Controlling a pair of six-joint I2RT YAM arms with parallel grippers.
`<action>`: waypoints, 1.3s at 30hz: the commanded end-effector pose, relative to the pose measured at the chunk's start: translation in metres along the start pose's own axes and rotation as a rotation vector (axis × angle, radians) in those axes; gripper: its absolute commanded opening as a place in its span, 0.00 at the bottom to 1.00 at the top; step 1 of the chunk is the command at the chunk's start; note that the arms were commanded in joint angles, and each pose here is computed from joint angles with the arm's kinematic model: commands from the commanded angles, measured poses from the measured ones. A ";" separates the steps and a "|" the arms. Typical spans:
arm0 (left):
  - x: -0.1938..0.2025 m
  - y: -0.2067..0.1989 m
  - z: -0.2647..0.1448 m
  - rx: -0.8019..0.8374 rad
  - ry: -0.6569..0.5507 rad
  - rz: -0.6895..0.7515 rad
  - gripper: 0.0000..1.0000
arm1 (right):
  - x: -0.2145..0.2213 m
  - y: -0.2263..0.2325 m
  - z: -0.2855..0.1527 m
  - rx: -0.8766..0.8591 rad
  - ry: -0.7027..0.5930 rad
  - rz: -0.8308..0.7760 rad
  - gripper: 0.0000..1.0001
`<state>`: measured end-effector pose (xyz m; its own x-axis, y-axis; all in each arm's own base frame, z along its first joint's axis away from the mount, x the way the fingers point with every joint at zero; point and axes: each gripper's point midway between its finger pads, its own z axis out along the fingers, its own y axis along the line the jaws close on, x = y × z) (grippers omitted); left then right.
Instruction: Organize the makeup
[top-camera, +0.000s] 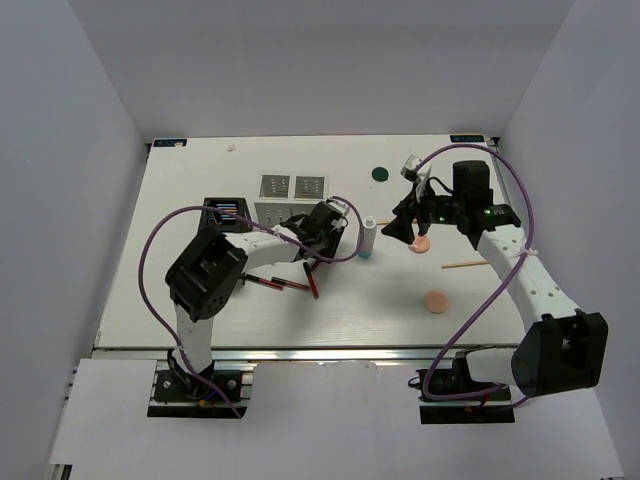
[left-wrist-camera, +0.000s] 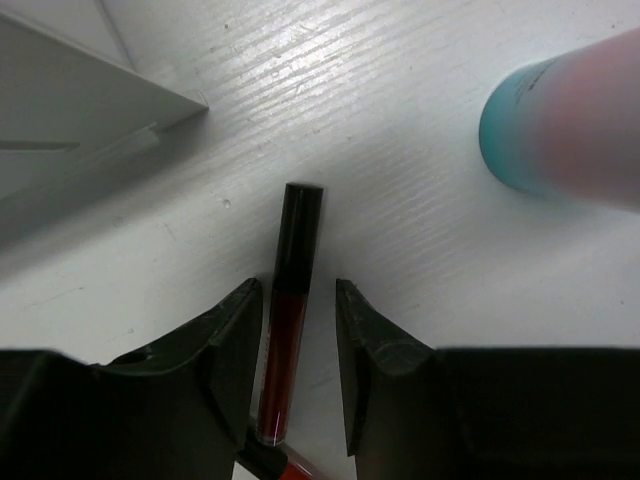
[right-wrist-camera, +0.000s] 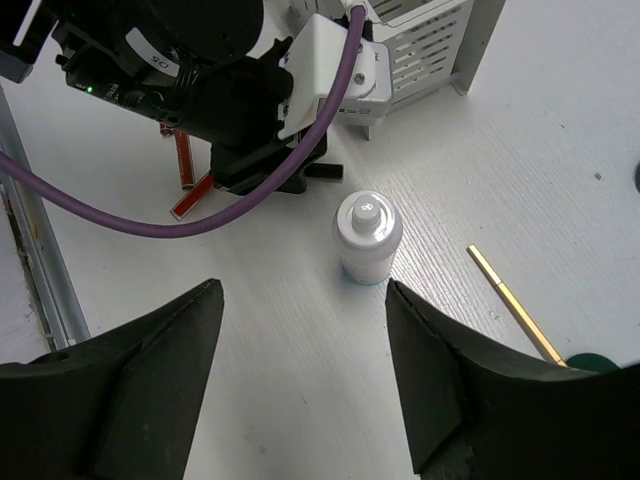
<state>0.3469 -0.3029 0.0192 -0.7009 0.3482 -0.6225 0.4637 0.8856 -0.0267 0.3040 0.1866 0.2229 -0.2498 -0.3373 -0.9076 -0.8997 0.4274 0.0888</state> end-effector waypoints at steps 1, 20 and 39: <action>0.001 0.003 0.003 -0.020 -0.016 0.010 0.45 | -0.002 0.003 -0.007 0.011 -0.010 -0.031 0.72; -0.107 -0.020 -0.118 0.029 -0.362 -0.134 0.08 | -0.002 0.001 -0.013 0.034 -0.009 -0.042 0.72; -0.103 0.263 -0.225 -0.483 -0.776 -0.567 0.00 | 0.011 0.018 -0.005 -0.068 -0.002 -0.090 0.72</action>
<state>0.4016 -0.0422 0.2369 -0.2018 -0.2941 -0.9342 -0.2477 0.9382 -0.2418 0.2945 0.1809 0.2191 -0.2031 -0.3601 -0.9105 -0.9177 0.3944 0.0488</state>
